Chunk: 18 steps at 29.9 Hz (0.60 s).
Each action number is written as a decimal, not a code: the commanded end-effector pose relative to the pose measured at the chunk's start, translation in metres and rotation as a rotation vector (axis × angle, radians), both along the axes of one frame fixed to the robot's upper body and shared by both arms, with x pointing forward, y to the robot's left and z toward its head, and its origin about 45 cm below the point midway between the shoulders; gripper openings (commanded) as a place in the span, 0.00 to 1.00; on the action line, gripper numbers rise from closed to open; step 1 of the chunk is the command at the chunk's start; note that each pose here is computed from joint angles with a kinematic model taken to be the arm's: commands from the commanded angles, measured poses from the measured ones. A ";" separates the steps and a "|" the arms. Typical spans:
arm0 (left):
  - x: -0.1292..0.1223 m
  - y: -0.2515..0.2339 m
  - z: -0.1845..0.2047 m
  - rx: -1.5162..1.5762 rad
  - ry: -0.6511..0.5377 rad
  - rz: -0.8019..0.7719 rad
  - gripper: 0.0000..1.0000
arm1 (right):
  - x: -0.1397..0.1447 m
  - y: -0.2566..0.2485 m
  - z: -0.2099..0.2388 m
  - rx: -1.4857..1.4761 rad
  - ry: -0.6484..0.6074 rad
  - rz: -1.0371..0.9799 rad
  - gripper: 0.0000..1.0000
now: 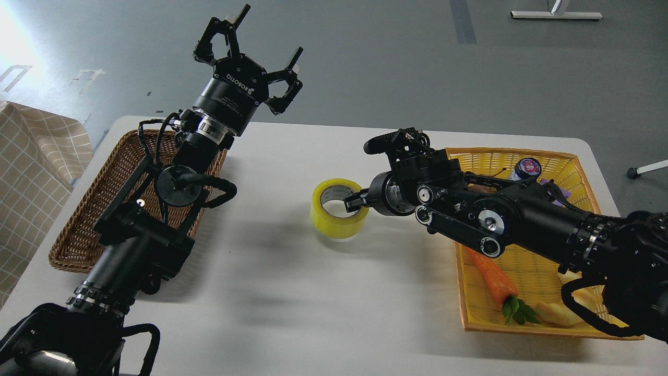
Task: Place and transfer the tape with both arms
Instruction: 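Carry the tape roll toward the table center and set it down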
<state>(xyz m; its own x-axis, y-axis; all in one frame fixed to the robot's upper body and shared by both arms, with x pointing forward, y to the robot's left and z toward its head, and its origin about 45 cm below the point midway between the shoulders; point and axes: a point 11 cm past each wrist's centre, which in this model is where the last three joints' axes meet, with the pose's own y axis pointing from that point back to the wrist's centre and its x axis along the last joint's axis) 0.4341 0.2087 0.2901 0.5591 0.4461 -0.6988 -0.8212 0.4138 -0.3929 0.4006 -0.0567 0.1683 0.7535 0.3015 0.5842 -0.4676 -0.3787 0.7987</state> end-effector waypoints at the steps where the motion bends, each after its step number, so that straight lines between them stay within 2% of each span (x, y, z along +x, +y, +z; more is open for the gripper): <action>1: 0.000 0.001 0.000 -0.001 0.001 0.001 0.98 | -0.002 -0.002 -0.004 -0.003 0.007 -0.003 0.00; 18: 0.000 0.001 0.000 0.000 0.001 0.002 0.98 | 0.008 -0.019 -0.012 -0.031 0.011 -0.061 0.00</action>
<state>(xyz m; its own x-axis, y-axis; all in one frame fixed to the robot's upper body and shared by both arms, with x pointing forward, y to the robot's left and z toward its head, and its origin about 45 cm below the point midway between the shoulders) 0.4338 0.2103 0.2898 0.5577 0.4485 -0.6985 -0.8225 0.4121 -0.3921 0.4090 -0.0752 0.1571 0.7754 0.2752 0.5683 -0.4812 -0.3250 0.8141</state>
